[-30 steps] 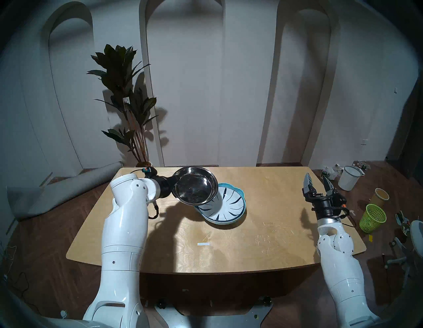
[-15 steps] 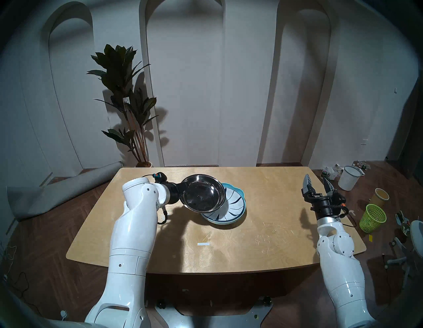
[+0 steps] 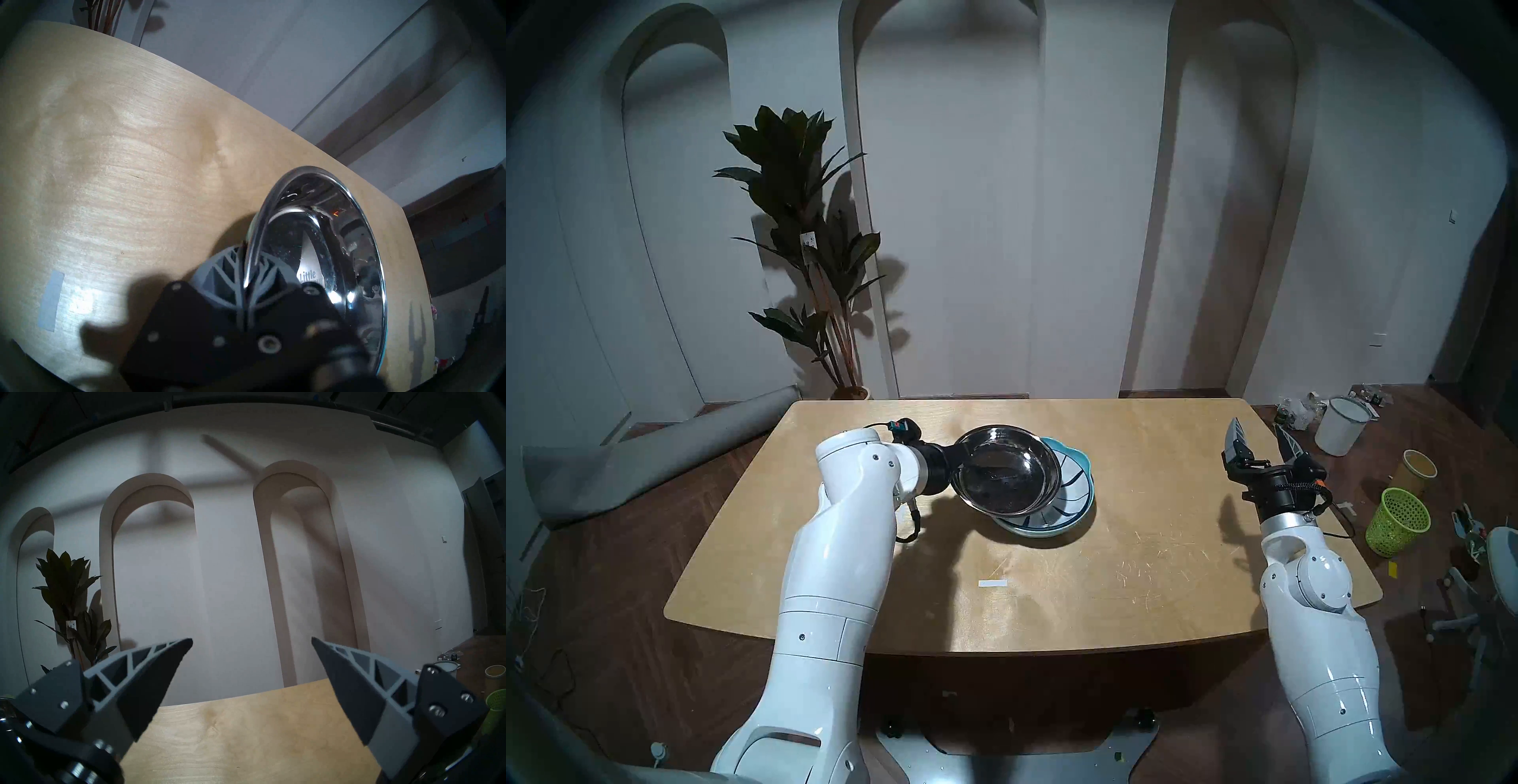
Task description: Stack the plates into one stack
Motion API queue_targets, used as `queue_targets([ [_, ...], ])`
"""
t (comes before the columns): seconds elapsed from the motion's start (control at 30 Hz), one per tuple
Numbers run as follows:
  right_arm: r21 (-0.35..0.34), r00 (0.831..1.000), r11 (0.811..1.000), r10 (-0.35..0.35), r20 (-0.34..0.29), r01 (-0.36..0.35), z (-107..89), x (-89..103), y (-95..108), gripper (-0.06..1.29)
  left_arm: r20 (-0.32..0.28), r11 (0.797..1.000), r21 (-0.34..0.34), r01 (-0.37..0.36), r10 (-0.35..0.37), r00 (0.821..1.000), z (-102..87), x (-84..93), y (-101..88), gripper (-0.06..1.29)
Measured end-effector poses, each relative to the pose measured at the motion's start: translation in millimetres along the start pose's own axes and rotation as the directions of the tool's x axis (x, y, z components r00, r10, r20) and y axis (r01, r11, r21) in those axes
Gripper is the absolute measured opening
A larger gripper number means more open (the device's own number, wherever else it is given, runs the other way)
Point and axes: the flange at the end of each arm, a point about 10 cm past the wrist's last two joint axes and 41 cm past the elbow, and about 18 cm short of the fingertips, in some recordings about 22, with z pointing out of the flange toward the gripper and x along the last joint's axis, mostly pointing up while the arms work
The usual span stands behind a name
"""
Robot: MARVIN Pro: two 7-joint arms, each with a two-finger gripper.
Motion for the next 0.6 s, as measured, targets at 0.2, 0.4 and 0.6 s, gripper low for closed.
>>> queue_targets([
  [0.2,-0.006,1.000,1.000,-0.002,0.000,0.002,-0.3,-0.8,0,1.22,0.022,1.000,-0.021,-0.020,0.020,1.000,6.8,-6.6,16.5,-0.03],
  [0.4,-0.013,1.000,1.000,-0.001,-0.005,0.001,-1.1,-0.1,2,1.22,0.039,0.998,-0.039,-0.040,0.042,0.998,12.9,-11.3,32.0,-0.03],
  [0.6,-0.018,1.000,1.000,0.008,-0.015,-0.008,-3.0,1.3,6,1.22,0.062,0.997,-0.039,-0.061,0.063,0.996,21.9,-16.4,41.7,-0.03],
])
